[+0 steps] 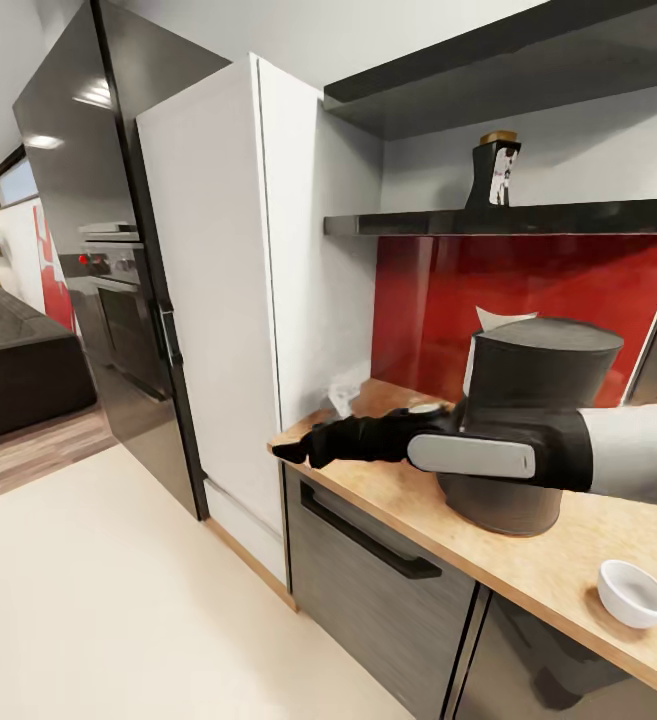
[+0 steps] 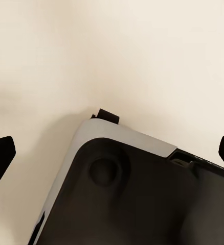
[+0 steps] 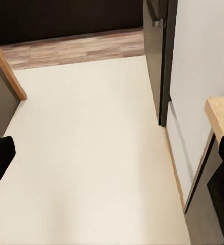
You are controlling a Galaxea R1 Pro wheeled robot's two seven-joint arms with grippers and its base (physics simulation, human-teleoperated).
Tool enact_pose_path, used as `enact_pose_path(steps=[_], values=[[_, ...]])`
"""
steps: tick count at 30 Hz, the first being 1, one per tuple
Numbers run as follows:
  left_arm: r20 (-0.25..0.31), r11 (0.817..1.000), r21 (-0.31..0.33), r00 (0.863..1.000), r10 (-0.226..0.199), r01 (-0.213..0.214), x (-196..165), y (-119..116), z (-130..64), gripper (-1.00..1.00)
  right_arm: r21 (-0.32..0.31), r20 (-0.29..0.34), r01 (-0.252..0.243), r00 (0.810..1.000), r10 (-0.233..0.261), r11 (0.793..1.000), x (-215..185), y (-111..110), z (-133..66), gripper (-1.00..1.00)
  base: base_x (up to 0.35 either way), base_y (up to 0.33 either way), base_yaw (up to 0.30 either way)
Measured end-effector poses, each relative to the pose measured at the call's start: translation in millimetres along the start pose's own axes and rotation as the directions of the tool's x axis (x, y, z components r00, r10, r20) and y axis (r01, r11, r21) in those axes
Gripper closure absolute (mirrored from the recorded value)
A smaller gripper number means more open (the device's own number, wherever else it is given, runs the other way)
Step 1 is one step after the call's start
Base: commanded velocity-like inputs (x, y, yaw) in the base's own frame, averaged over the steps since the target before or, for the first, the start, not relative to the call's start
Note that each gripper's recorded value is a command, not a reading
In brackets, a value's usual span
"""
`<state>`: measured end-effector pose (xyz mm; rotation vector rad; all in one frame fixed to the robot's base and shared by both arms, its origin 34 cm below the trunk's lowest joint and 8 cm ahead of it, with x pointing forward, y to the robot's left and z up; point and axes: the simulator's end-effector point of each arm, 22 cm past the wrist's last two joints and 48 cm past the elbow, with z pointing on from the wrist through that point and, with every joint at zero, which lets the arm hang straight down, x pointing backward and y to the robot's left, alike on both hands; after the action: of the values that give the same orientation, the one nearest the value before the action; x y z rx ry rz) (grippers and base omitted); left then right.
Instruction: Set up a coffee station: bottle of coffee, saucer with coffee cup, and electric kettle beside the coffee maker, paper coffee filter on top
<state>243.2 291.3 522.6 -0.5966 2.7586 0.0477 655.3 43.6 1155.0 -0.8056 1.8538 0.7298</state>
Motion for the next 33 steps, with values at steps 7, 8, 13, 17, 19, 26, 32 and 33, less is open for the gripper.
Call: enact_pose_path(steps=[7,8,13,17,19,26,32,33], values=[[0.0,1.0,0.0,1.0,0.0,0.0,0.2,-0.3,0.0,-1.0,0.002,0.068,-0.056,0.996,0.056,0.998,85.2,6.3,21.0,-1.0,0.0,0.0,0.0],[-0.001,1.0,0.0,1.0,0.0,0.0,0.3,-0.4,0.0,-1.0,0.021,0.059,-0.076,0.995,0.075,0.997,106.3,5.1,23.5,-1.0,0.0,0.0,0.0],[0.001,1.0,0.0,1.0,0.0,0.0,-0.2,-0.1,0.0,-1.0,0.115,0.042,-0.156,0.987,0.152,0.981,168.0,-3.3,26.1,-1.0,0.0,0.0,0.0],[0.002,1.0,0.0,1.0,-0.002,0.002,-0.9,0.2,0.0,-1.0,0.171,0.056,-0.215,0.976,0.209,0.961,211.0,-14.2,25.1,-1.0,0.0,0.0,0.0],[0.002,1.0,0.001,1.0,-0.003,0.003,-1.0,0.2,0.1,-1.0,0.198,0.037,-0.218,0.976,0.215,0.956,243.9,-17.7,22.6,-1.0,0.0,0.0,0.0],[0.004,1.0,0.002,1.0,-0.004,0.004,-1.8,-0.2,0.1,-1.0,0.332,-0.07,-0.269,0.949,0.308,0.904,391.9,-24.6,-2.6,-1.0,0.0,0.0,0.0],[0.009,1.0,0.006,1.0,0.0,0.0,-4.7,-1.9,0.3,-1.0,0.398,-0.183,-0.249,0.921,0.343,0.883,494.4,-33.9,-33.3,-1.0,0.0,0.0,0.0],[0.011,1.0,0.006,1.0,0.0,0.0,-5.6,-2.2,0.4,-1.0,0.395,-0.2,-0.247,0.917,0.345,0.885,508.2,-33.7,-38.2,-1.0,0.0,0.0,0.0]])
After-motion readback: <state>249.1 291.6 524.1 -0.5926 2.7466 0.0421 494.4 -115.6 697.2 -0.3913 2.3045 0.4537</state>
